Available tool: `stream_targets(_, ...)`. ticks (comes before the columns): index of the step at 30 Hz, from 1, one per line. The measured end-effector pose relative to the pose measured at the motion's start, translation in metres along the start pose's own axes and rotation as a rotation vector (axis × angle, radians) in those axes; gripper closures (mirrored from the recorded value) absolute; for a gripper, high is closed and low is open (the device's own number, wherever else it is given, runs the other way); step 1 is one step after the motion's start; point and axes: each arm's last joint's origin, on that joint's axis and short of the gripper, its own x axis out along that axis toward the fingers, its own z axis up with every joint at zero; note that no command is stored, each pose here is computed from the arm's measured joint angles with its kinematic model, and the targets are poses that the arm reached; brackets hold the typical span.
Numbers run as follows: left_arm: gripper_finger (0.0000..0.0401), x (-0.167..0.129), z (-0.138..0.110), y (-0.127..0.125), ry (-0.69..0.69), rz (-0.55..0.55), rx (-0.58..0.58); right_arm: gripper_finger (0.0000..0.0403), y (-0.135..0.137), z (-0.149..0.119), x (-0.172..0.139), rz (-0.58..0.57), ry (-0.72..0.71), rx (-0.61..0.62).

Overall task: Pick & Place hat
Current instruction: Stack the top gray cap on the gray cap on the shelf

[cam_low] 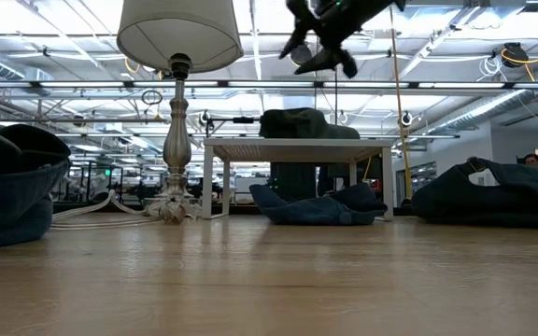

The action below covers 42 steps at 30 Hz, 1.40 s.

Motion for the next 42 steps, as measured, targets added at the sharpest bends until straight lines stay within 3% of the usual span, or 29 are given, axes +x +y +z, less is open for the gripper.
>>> stream_targets(8, 0.0247, 0.000, 0.000, 0.000, -0.001, 0.001, -0.033, 0.0219, -0.074, 0.049, -0.008, -0.164, 0.064, -0.023)
stream_targets(17, 0.0247, 0.000, 0.001, 0.002, -0.029, 0.057, -0.190, 0.0207, -0.156, 0.099, -0.015, -0.025, 0.102, 0.051)
stream_targets(22, 0.0247, 0.000, 0.002, 0.004, -0.063, 0.129, -0.281, 0.0180, -0.190, 0.115, -0.023, 0.035, 0.108, 0.109)
stream_targets(29, 0.0247, -0.002, 0.009, 0.012, -0.143, 0.177, -0.365, 0.0106, -0.237, 0.088, -0.024, 0.041, 0.187, 0.233)
stream_targets(34, 0.0247, -0.003, 0.011, 0.019, -0.159, 0.198, -0.381, 0.0060, -0.264, 0.062, -0.021, 0.212, 0.140, 0.356)
stream_targets(37, 0.0247, -0.004, 0.011, 0.021, -0.161, 0.195, -0.406, 0.0051, -0.275, 0.048, -0.021, 0.243, 0.110, 0.418)
stream_targets(42, 0.0247, -0.003, 0.011, 0.022, -0.149, 0.165, -0.429, 0.0052, -0.277, 0.034, -0.019, 0.247, 0.125, 0.422)
